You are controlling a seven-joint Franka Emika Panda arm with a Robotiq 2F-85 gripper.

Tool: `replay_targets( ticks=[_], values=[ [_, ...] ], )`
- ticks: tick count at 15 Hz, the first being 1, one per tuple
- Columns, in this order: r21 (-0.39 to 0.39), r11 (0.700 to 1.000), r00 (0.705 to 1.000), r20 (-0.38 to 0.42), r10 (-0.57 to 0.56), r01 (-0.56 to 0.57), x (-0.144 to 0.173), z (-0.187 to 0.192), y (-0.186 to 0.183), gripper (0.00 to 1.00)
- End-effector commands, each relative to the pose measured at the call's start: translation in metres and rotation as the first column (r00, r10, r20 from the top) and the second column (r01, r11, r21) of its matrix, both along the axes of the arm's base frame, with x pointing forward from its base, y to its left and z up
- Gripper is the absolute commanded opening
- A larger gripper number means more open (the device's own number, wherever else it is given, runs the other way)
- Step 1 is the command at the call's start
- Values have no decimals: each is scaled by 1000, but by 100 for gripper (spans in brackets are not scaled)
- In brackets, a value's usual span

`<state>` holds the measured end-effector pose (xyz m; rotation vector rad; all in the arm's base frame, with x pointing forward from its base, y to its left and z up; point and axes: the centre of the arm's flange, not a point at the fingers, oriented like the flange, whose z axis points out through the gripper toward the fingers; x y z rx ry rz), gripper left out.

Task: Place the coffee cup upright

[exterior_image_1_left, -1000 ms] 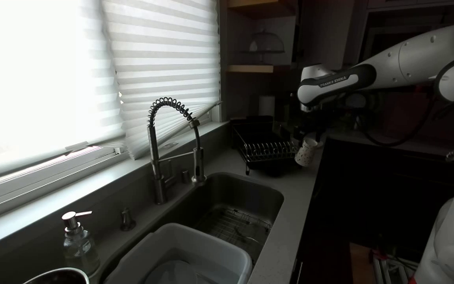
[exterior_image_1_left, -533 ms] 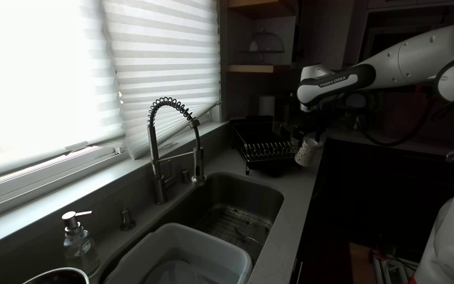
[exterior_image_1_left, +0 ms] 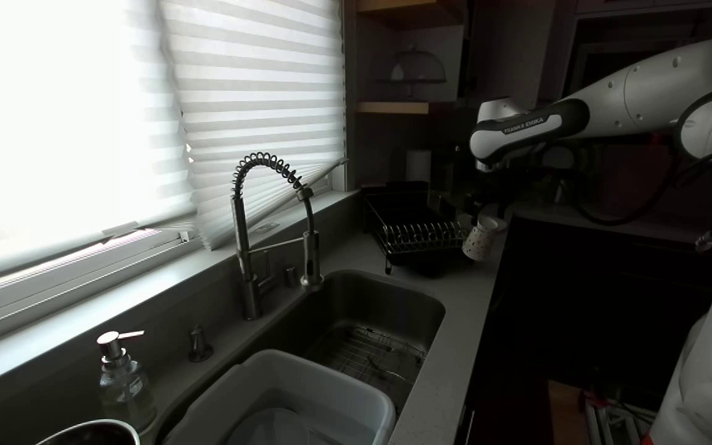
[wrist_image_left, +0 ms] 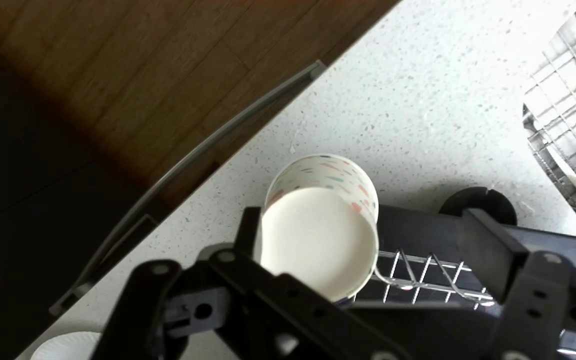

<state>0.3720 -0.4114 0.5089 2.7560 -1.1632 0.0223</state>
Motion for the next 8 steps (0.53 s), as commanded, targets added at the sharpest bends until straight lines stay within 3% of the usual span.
replay_targets(
  ticks=[1,8],
  values=[
    [25,1000,999,38,9,-10,-6,-1,-25,100],
    [142,990,994,109,-32,16,-11,-23,-51,100]
  ],
)
